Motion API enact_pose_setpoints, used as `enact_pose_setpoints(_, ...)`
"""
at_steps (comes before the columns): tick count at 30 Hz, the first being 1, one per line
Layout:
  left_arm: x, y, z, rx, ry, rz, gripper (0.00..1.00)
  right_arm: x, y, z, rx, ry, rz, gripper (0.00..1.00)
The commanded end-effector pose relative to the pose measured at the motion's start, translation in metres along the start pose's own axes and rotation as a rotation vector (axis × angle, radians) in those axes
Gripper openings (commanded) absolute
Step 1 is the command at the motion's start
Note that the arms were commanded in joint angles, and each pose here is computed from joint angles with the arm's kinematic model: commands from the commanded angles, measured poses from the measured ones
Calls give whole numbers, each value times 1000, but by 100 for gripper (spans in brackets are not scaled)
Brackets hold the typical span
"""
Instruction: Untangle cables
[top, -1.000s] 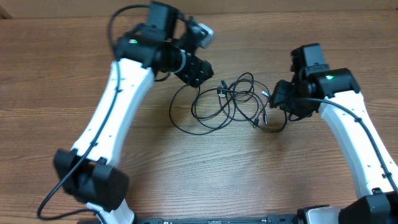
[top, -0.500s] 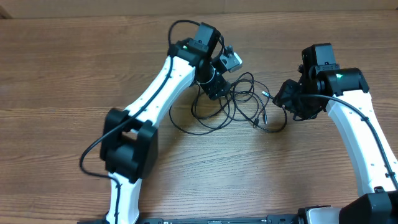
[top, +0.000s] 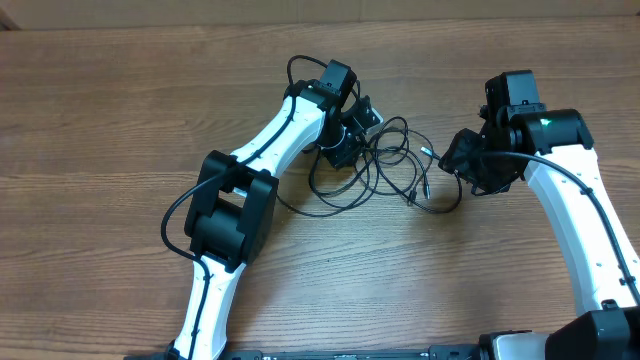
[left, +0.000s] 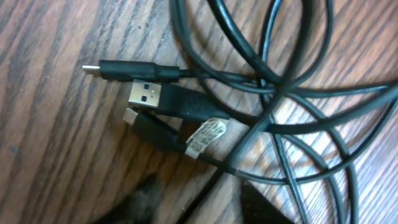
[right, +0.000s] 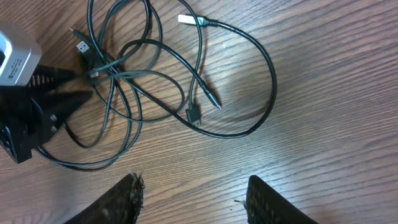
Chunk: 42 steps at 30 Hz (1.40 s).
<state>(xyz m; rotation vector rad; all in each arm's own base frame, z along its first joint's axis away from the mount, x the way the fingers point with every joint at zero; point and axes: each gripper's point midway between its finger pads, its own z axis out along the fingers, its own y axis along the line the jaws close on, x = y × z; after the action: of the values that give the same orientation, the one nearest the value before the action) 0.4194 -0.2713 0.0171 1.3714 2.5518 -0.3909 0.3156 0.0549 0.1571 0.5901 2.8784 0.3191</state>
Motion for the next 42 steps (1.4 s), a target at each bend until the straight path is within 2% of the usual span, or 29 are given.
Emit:
enact_pose_setpoints(1,-7,4,-4,-22,-8,-4,9,-6,5,-10,-23,-31,-1,52)
enact_pose_setpoints(2,-8,4,-7,-22,-9,-13,4,-6,5,-10,-23,-31,-1,52)
enact_pose_setpoints(6,-24,6,-39,-39,-53,-97,4,-6,5,-10,-23,-32,-2,52)
enact_pose_setpoints(11,-52,2,-122,-77,-165,-145,4,-5,20,-11,-105,-22,-73,56)
enact_pose_setpoints(13,-61,-7,-162,-92,-215,-130,4,-5,39,-14,-206,-20,-165,57)
enact_pose_setpoints(15,-67,-20,-201,-95,-274,-110,4,-6,59,-19,-312,-29,-233,61)
enact_pose_setpoints(21,-73,-68,-302,-75,-476,-31,4,-20,89,-32,-467,-95,-287,70)
enact_pose_setpoints(25,-72,-98,-351,-45,-597,31,4,-10,110,-44,-605,-63,-345,72)
enact_pose_setpoints(31,-65,-120,-382,-25,-666,72,4,-2,129,-60,-749,-40,-398,75)
enact_pose_setpoints(37,-61,-111,-373,-58,-623,42,4,29,154,-98,-1045,5,-605,75)
enact_pose_setpoints(42,-54,-108,-363,-56,-577,18,4,29,156,-100,-1061,-4,-622,75)
